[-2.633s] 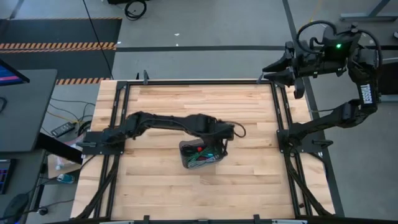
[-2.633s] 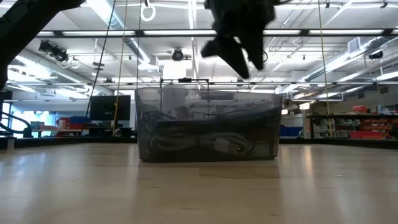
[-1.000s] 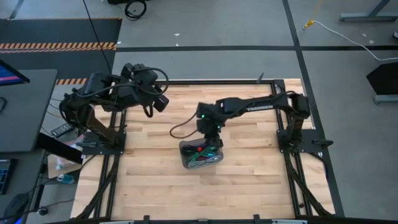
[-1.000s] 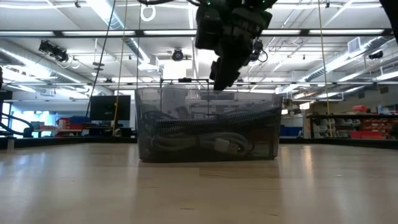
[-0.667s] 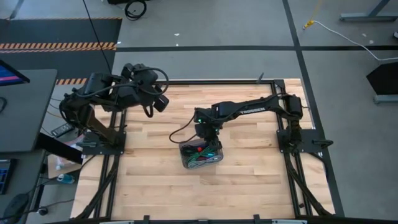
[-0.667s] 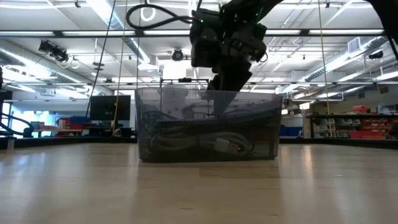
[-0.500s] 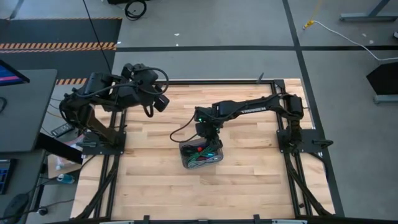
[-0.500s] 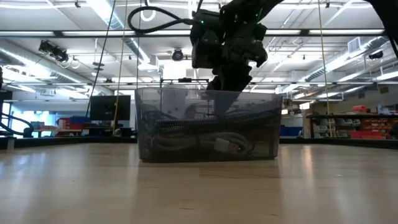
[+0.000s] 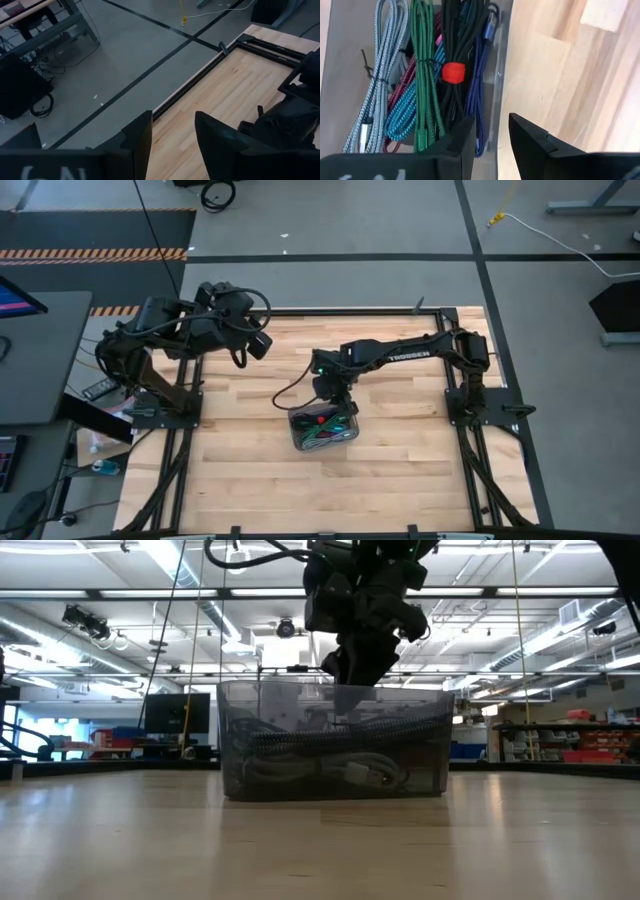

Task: Pick and place USB-C Cables
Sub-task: Adjust the black bin

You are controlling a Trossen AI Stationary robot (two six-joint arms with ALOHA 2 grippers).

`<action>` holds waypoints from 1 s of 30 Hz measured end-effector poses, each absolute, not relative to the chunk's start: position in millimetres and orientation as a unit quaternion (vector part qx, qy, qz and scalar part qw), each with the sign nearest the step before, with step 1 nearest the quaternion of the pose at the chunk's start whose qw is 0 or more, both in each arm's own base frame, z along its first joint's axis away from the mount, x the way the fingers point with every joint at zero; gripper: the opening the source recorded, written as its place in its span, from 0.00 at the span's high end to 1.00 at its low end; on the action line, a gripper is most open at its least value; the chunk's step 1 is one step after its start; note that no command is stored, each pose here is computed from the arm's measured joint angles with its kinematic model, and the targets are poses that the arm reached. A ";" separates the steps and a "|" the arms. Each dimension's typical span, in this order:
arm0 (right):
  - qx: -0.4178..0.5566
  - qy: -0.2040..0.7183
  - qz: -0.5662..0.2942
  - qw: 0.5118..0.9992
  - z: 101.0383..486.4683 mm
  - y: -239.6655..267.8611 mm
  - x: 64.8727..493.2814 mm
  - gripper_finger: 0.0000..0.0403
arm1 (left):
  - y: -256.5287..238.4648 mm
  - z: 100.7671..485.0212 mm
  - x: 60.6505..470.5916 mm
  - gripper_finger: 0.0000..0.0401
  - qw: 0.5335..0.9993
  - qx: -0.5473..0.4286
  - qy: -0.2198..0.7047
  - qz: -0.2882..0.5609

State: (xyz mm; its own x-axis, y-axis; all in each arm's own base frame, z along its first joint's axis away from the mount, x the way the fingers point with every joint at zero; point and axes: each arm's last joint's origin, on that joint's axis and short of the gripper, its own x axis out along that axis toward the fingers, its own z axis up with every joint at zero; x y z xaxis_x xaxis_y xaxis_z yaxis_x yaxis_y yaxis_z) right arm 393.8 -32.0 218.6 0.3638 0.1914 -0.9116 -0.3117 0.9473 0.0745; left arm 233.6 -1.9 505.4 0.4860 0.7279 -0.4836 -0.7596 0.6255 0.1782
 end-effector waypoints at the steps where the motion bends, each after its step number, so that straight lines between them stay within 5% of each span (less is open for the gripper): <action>1: -0.055 0.546 0.153 0.822 218.1 -32.4 393.2 0.69 | -1.9 505.4 233.6 0.61 0.861 -0.030 0.266 0.432; 30: 0.014 0.539 0.154 0.828 187.8 -46.2 384.5 0.71 | -1.9 505.3 233.7 0.61 0.861 -0.034 0.264 0.433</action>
State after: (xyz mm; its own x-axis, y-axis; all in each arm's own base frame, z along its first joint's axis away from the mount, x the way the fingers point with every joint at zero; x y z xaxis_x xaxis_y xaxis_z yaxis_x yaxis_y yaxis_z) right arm 384.5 -46.2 187.8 0.3715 0.2705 -0.8882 -0.2401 0.9521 0.1896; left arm 233.7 -1.9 505.3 0.4861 0.7274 -0.4843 -0.7634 0.6232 0.1699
